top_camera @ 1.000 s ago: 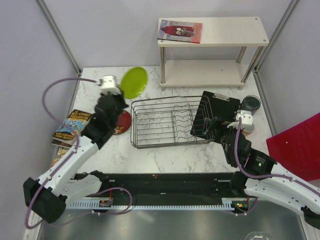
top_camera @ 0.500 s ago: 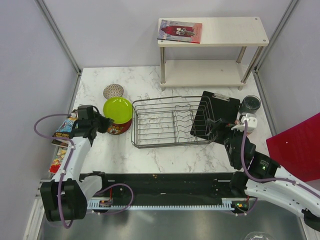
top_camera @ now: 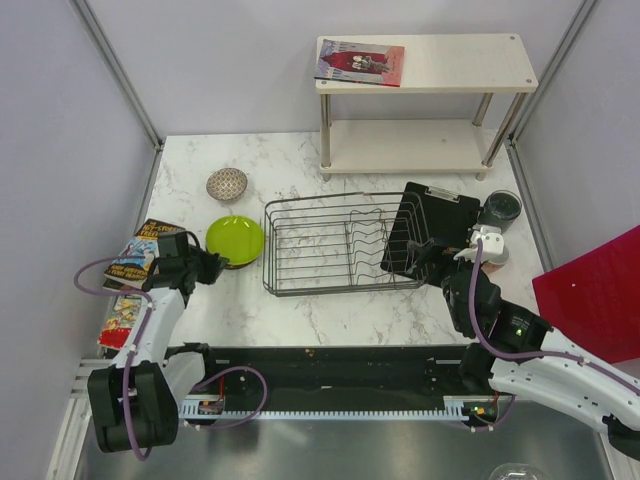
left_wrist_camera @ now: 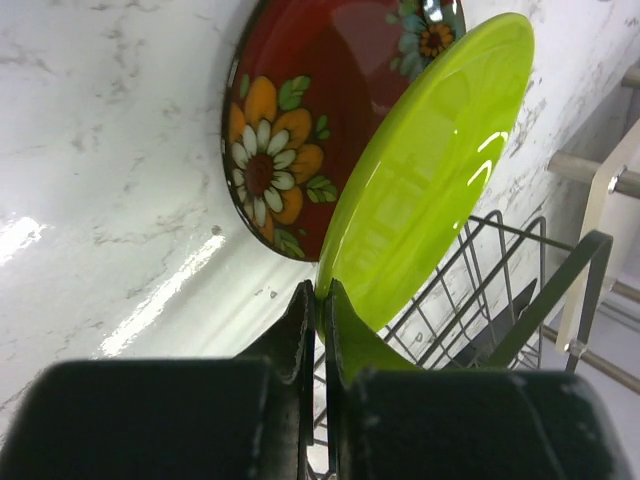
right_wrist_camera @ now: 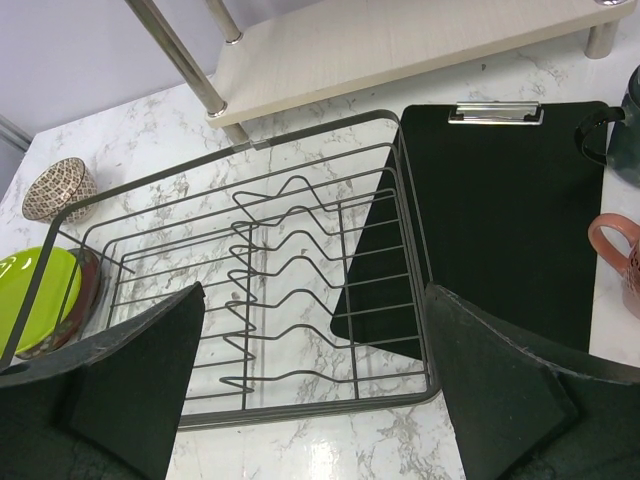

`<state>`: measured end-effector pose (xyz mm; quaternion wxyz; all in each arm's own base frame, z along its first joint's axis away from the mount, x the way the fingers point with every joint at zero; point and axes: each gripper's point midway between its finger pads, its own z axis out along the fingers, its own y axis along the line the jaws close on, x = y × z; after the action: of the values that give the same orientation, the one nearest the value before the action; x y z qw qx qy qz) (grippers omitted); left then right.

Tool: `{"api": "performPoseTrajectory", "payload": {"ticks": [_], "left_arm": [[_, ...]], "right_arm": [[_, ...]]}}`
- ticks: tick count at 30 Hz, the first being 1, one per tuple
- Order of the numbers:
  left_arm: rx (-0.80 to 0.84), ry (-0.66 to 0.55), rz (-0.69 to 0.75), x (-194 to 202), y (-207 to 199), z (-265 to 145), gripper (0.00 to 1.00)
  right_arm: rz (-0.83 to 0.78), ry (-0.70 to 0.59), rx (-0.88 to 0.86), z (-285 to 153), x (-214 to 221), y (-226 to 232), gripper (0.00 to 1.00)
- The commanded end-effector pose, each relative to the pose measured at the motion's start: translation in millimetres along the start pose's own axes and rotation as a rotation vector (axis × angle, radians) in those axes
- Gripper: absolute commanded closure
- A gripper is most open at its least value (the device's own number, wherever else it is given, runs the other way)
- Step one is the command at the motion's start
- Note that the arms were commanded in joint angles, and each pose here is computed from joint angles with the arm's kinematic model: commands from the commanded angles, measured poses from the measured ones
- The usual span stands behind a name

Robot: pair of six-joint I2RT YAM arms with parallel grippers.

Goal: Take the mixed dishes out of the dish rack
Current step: Place the plate at the center of the board.

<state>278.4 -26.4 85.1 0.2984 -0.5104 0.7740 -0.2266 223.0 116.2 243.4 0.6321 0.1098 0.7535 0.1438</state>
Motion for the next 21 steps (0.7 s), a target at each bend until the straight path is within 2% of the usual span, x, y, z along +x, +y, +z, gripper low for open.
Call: {"api": "performPoseTrajectory", "payload": {"ticks": [1,6,17,18,19,21], "left_arm": [[0.074,-0.095,-0.081,-25,-19,-2,0.98],[0.042,-0.054,-0.137,-18,-7,15,0.98],[-0.046,0.003,-0.149,-9,15,41,0.98],[-0.047,0.004,-0.148,-9,15,42,0.96],[-0.049,0.002,-0.147,-10,16,42,0.87],[-0.042,0.006,-0.136,-10,13,42,0.75]], "right_arm": [[0.022,-0.005,-0.017,-1,-3,5,0.02],[0.014,0.002,-0.018,1,-1,7,0.02],[0.011,-0.006,-0.018,-1,-3,4,0.03],[0.011,-0.006,-0.016,0,-2,3,0.03],[0.015,-0.007,-0.017,0,-2,4,0.03],[0.013,-0.005,-0.016,0,-2,3,0.03]]}}
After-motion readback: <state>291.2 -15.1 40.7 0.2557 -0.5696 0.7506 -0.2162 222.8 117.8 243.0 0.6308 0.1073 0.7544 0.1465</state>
